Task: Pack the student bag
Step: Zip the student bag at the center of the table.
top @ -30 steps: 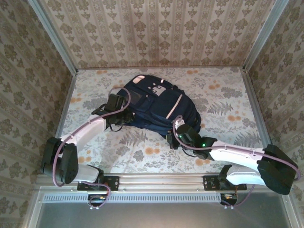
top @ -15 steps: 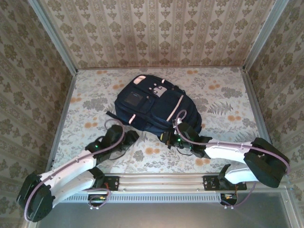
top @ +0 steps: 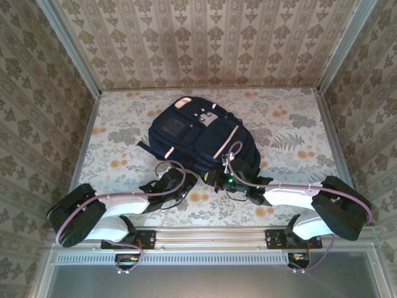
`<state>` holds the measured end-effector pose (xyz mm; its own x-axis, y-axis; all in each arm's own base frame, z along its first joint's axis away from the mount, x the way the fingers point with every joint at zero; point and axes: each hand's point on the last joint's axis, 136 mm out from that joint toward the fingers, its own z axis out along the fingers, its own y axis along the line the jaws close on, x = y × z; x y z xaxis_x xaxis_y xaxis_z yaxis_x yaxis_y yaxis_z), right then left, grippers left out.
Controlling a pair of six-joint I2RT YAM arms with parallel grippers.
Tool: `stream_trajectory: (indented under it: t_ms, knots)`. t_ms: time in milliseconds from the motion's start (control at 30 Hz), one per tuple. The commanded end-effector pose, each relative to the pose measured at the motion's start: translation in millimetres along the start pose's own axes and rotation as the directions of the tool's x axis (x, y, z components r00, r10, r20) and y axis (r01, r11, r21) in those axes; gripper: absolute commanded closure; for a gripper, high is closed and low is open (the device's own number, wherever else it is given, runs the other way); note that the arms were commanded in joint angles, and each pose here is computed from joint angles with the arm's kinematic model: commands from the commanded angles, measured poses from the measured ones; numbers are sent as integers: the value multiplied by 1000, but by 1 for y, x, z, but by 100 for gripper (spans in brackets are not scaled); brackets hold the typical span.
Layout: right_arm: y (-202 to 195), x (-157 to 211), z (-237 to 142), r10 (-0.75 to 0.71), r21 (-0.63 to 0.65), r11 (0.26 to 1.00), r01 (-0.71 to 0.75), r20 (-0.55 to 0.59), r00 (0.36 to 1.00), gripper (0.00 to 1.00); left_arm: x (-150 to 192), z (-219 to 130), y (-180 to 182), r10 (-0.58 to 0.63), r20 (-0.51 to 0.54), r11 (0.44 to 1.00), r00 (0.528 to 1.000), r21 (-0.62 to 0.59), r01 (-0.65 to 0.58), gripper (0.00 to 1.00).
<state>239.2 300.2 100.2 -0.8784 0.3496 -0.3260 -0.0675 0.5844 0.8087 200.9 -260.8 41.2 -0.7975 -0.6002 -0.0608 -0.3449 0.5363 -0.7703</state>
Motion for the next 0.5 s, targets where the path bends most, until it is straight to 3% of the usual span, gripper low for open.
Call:
stream_trajectory:
  t_ms: [0, 467]
  knots:
    - [29, -9, 0, -9, -106, 994, 11, 26, 1000, 100, 1, 4, -44, -42, 2, 987, 999, 152, 41, 57]
    - [25, -8, 0, -22, -104, 994, 25, 32, 999, 100, -6, -23, -43, -29, 70, 989, 997, 149, 19, 65]
